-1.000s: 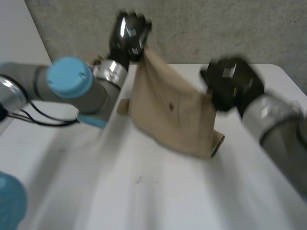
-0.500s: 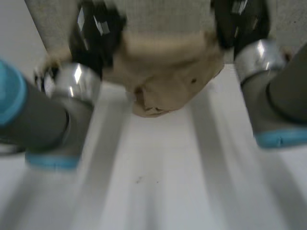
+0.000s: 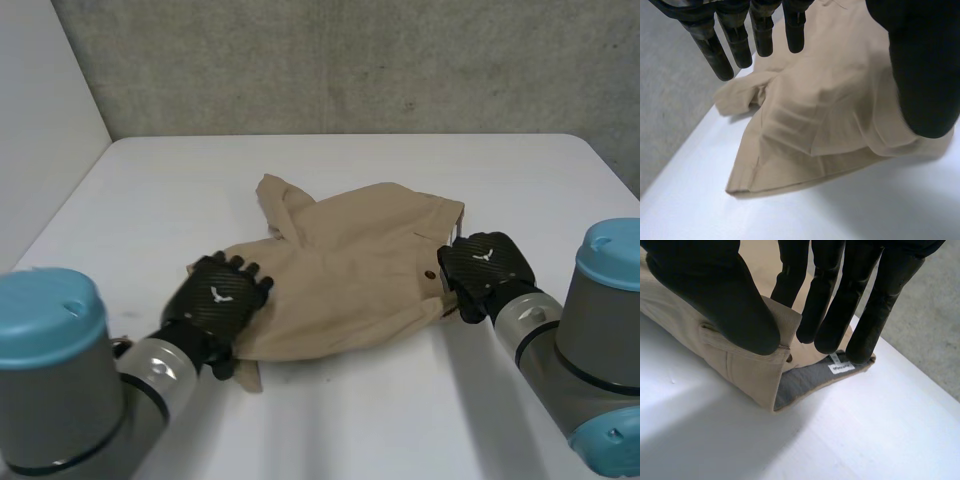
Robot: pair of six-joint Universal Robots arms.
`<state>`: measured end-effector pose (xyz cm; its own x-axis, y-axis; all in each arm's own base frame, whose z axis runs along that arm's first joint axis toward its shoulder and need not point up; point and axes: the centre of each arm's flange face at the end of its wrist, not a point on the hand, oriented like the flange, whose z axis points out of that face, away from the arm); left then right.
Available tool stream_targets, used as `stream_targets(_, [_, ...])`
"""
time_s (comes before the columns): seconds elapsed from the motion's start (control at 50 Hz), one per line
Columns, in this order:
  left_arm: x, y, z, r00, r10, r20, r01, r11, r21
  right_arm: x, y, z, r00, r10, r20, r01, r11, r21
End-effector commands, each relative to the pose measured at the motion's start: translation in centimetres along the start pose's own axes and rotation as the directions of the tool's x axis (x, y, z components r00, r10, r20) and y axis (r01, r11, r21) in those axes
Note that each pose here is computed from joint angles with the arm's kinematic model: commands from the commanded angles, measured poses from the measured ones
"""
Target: Fold the shorts.
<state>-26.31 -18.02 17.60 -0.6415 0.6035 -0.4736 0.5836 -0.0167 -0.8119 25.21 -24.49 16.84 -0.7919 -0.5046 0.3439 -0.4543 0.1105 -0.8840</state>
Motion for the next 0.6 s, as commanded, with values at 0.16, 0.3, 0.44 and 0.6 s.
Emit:
stream_targets(0.16, [-3.1,2.2,-0.4,0.793,-0.598,0.118,0.605,0.795,-0.035,0.9,0.9,0.4,0.994,0.110,0.001,-0.110,0.994,-0.016])
stream_targets(0.3, [-3.4,3.4,-0.4,0.635,-0.753,0.171,0.771,0.633,-0.076,0.8,1.0,0.3,0.994,0.113,0.005,-0.113,0.993,-0.019])
stream_targets(0.44, [-2.8,4.4,-0.2,0.539,-0.813,0.221,0.842,0.519,-0.146,0.6,1.1,0.2,0.994,0.112,0.008,-0.112,0.993,-0.024])
stream_targets(0.6, [-1.9,5.6,0.2,0.491,-0.834,0.254,0.870,0.456,-0.187,0.6,1.1,0.2,0.994,0.112,0.010,-0.112,0.993,-0.025])
